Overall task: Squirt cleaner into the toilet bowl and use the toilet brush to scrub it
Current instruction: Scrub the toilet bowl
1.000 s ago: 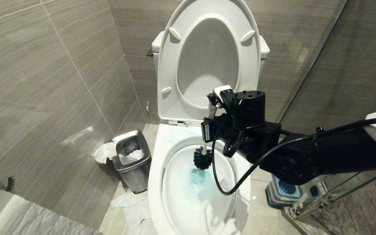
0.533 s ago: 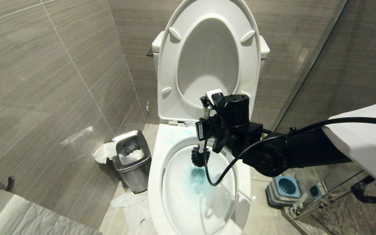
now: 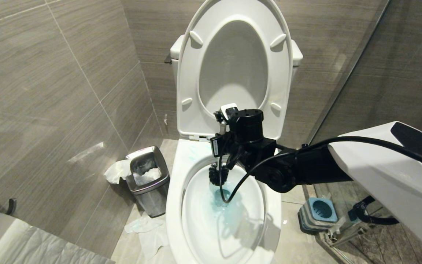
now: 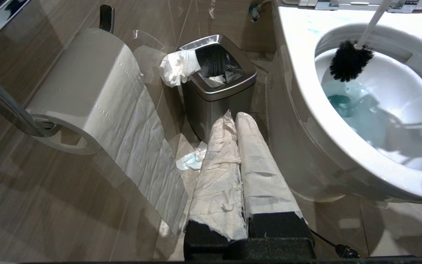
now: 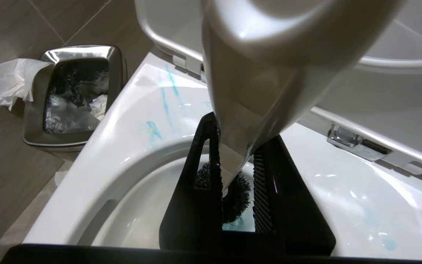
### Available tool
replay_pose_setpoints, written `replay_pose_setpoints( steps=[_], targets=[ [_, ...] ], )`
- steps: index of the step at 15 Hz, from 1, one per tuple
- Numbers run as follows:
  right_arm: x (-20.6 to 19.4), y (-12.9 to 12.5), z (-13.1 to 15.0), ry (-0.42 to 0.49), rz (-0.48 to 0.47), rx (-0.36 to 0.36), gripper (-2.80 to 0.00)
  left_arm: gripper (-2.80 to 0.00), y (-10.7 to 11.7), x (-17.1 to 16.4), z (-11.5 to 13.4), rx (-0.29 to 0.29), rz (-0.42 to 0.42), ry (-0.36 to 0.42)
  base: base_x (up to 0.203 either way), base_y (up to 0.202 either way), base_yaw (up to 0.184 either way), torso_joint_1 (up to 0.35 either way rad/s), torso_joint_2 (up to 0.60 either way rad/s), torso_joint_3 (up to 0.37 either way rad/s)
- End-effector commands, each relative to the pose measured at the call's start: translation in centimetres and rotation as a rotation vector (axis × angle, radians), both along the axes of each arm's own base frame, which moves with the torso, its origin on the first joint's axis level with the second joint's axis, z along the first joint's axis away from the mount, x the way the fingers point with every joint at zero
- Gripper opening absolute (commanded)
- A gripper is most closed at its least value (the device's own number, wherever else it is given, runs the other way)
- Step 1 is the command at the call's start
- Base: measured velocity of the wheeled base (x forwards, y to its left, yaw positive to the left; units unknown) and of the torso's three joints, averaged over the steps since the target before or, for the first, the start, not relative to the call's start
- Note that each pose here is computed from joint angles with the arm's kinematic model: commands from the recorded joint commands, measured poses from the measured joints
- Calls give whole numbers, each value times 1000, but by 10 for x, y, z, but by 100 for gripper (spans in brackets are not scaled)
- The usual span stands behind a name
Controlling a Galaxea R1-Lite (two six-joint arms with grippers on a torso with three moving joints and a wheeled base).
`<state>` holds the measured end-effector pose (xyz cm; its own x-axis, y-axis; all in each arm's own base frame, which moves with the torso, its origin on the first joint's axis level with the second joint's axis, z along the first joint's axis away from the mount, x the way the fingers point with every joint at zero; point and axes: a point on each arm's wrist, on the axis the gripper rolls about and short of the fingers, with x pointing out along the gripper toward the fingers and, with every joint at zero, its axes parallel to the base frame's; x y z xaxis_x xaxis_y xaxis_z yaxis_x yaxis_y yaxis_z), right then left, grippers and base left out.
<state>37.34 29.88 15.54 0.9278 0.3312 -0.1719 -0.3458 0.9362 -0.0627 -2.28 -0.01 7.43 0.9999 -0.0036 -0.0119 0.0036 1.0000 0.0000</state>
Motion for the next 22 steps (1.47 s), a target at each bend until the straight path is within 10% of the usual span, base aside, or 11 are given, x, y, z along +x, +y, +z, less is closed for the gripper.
replay_pose_setpoints(
  steps=[1, 10, 22],
  targets=[
    [-5, 13, -5, 4, 27, -3, -280, -280, 0, 0, 0, 0, 1, 2, 0, 0, 0, 0, 0, 0],
    [-68, 37, -2, 44, 154, -38, -280, -280, 0, 0, 0, 0, 1, 2, 0, 0, 0, 0, 0, 0],
    [-147, -7, 0, 136, 183, -77, -280, -280, 0, 0, 0, 0, 0, 2, 0, 0, 0, 0, 0, 0]
  ],
)
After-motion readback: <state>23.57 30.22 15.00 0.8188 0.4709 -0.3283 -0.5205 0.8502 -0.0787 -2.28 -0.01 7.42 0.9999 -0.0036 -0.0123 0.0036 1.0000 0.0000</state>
